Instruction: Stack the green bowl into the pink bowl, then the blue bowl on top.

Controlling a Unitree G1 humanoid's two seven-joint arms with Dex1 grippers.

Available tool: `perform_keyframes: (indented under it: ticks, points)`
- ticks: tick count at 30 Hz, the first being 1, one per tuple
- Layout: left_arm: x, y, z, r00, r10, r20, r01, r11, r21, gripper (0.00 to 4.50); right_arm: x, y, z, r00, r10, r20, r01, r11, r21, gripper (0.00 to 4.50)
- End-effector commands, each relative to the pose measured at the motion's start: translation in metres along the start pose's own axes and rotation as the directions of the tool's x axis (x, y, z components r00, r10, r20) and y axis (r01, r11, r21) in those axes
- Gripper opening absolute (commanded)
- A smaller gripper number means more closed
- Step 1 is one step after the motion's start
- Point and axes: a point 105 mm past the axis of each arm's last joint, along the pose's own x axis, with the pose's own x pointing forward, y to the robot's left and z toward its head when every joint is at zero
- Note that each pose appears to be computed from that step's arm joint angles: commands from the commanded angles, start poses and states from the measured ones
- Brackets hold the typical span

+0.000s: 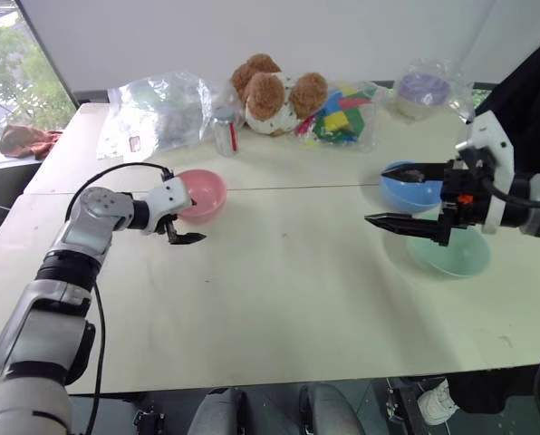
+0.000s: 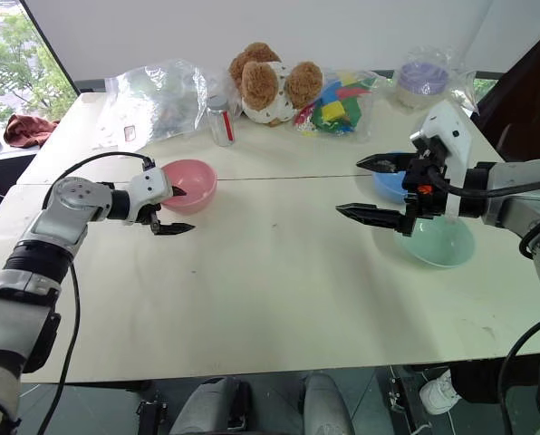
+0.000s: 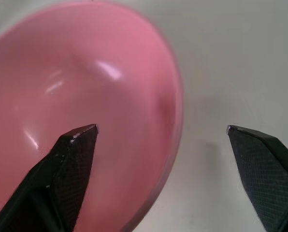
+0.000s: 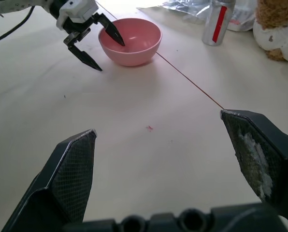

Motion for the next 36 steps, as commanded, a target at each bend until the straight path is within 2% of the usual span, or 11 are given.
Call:
perform_keyframes:
  ticks: [1,5,6,9,12,16,20,25,28,31,36]
  points:
    - [0.001,0.009,0.007,1.000,0.023,0.001,-0.023,0.998,0.057,2.51,-0.011,-0.001,0.013,0.999,-0.038,0.018,0.039,0.998,-0.048,4.50]
    - [0.007,0.007,0.019,0.999,-0.019,0.048,0.015,0.997,0.081,0.34,-0.013,0.000,0.012,0.999,-0.049,0.012,0.049,0.998,-0.045,4.50]
    - [0.008,0.004,0.030,0.995,-0.059,0.077,0.051,0.993,0.108,0.06,-0.014,-0.001,0.012,0.999,-0.052,0.009,0.052,0.998,-0.045,4.50]
    - [0.008,-0.007,0.063,0.968,-0.192,0.164,0.159,0.968,0.195,0.06,-0.016,-0.002,0.011,0.998,-0.059,0.004,0.059,0.997,-0.045,4.50]
    - [0.009,-0.032,0.107,0.896,-0.375,0.236,0.290,0.899,0.328,0.06,-0.017,-0.003,0.012,0.998,-0.064,-0.001,0.064,0.997,-0.049,4.50]
    - [0.017,-0.069,0.134,0.812,-0.544,0.210,0.400,0.781,0.480,0.06,-0.017,-0.003,0.012,0.998,-0.067,-0.001,0.066,0.996,-0.052,4.50]
    - [0.031,-0.096,0.145,0.753,-0.637,0.164,0.470,0.696,0.543,0.06,-0.018,-0.001,0.012,0.998,-0.070,-0.001,0.070,0.996,-0.049,4.50]
    - [0.057,-0.101,0.130,0.799,-0.602,0.013,0.462,0.628,0.626,0.06,-0.020,0.002,0.010,0.997,-0.082,-0.008,0.082,0.996,-0.040,4.50]
    - [0.065,-0.100,0.123,0.817,-0.576,-0.034,0.453,0.604,0.655,0.06,-0.023,0.003,0.009,0.996,-0.090,-0.013,0.089,0.995,-0.034,4.50]
    - [0.069,-0.101,0.122,0.827,-0.561,-0.037,0.434,0.595,0.677,1.21,-0.023,0.004,0.008,0.996,-0.093,-0.014,0.093,0.995,-0.030,4.50]
    - [0.065,-0.097,0.133,0.828,-0.560,0.030,0.403,0.632,0.662,3.85,-0.022,0.005,0.008,0.996,-0.092,-0.013,0.092,0.995,-0.025,4.50]
